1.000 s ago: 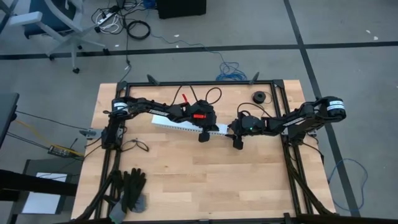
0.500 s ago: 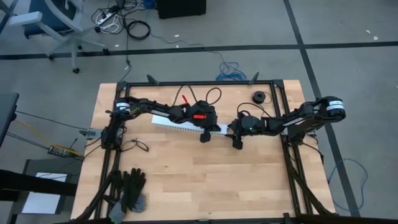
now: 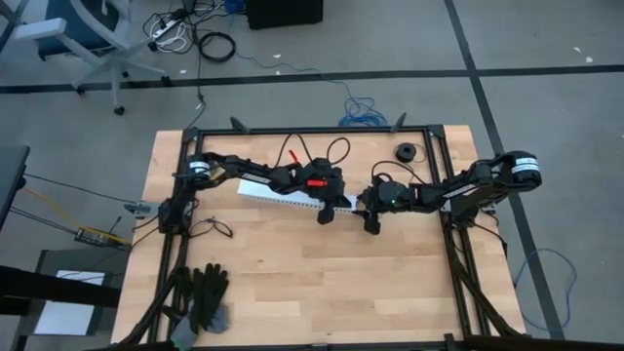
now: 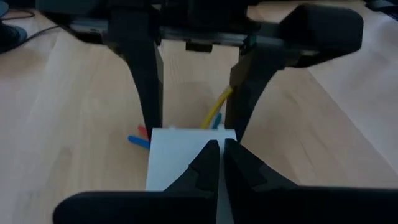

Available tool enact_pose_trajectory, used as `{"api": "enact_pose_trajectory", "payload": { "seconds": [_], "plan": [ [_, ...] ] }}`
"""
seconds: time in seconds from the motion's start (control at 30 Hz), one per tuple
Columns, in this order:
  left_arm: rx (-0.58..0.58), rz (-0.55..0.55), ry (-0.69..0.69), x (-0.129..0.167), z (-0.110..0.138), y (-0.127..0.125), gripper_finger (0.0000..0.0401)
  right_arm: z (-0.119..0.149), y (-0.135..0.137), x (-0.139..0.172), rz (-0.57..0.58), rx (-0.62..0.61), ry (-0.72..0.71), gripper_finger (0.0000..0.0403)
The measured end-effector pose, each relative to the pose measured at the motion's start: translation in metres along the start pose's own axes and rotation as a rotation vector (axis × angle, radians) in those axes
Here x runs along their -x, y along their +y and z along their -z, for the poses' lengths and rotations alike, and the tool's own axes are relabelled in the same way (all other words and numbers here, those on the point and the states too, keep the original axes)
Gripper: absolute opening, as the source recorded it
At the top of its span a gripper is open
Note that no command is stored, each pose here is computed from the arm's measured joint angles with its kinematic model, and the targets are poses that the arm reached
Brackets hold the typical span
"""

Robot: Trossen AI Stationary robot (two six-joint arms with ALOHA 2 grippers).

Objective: Ziptie cables
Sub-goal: Close the white cable duct

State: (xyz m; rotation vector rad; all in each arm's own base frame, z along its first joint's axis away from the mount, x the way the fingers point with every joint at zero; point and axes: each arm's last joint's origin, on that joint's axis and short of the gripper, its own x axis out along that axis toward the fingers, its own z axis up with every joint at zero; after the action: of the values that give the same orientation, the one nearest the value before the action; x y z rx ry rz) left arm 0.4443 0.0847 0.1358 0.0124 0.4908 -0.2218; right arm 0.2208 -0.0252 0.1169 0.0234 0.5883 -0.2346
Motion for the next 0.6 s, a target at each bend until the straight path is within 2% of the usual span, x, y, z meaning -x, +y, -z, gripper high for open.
{"api": "enact_pose_trajectory", "payload": {
  "seconds": [0.23, 0.47, 0.6],
  "plan": [
    [-0.007, 0.004, -0.023, -0.005, -0.005, 0.003, 0.0000, 0.000, 0.000, 0.000, 0.000, -0.001, -0.003, 0.0210],
    [-0.084, -0.012, -0.118, 0.022, -0.044, -0.002, 0.0000, 0.000, 0.000, 0.000, 0.002, 0.001, 0.005, 0.0210],
    [-0.100, -0.024, -0.062, 0.031, -0.047, -0.004, 0.0000, 0.001, 0.000, 0.000, 0.004, 0.002, 0.011, 0.0210]
  ]
}}
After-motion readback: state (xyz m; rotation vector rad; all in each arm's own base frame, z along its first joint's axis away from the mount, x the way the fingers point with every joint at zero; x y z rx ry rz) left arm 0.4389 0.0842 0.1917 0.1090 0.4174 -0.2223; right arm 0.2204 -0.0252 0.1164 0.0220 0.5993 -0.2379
